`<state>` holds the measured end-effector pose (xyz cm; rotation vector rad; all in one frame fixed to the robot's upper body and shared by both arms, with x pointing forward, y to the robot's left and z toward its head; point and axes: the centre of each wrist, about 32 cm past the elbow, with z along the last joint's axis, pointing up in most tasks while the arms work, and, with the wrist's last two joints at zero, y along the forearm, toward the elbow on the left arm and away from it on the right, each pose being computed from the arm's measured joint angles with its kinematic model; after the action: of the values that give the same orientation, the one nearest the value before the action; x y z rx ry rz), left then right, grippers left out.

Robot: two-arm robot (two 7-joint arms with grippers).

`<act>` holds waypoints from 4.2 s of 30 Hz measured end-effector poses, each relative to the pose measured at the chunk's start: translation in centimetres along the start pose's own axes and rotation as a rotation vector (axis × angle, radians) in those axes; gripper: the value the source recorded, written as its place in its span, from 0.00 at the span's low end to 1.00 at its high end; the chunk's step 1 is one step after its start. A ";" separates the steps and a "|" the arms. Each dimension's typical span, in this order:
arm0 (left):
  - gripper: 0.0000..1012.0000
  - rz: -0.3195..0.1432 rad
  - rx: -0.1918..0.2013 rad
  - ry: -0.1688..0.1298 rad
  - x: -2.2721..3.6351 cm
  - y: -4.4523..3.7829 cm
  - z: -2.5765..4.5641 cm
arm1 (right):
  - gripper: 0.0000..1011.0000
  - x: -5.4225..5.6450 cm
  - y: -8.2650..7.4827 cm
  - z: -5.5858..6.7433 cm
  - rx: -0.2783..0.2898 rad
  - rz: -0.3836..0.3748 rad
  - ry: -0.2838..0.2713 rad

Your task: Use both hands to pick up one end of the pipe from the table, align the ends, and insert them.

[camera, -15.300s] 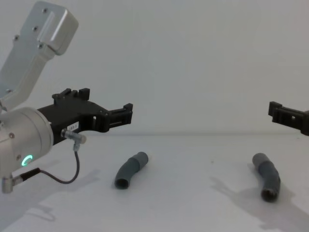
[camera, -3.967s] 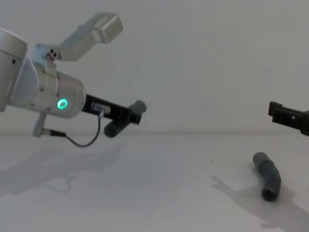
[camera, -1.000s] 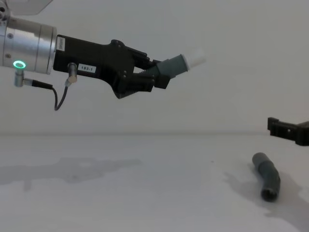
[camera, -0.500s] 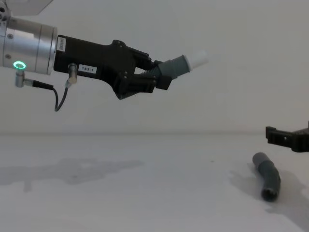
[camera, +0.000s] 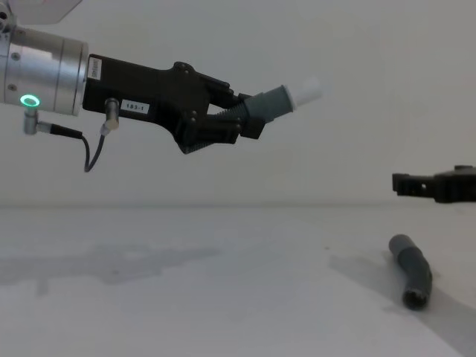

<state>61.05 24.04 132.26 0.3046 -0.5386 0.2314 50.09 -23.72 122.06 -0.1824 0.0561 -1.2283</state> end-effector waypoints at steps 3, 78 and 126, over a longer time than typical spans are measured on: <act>0.33 -0.001 0.000 0.000 0.00 0.00 0.00 | 0.99 0.4 0.4 1.0 -0.028 0.024 0.002; 0.33 -0.001 0.000 -0.001 0.00 0.00 0.01 | 0.99 3.2 4.5 1.9 -0.442 0.096 0.008; 0.33 -0.001 0.000 -0.001 0.00 0.00 0.01 | 0.99 2.4 5.5 3.0 -0.455 0.167 -0.083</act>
<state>61.05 24.04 132.27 0.3045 -0.5399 0.2306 56.41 -23.83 124.25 -0.6128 0.2748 -1.0264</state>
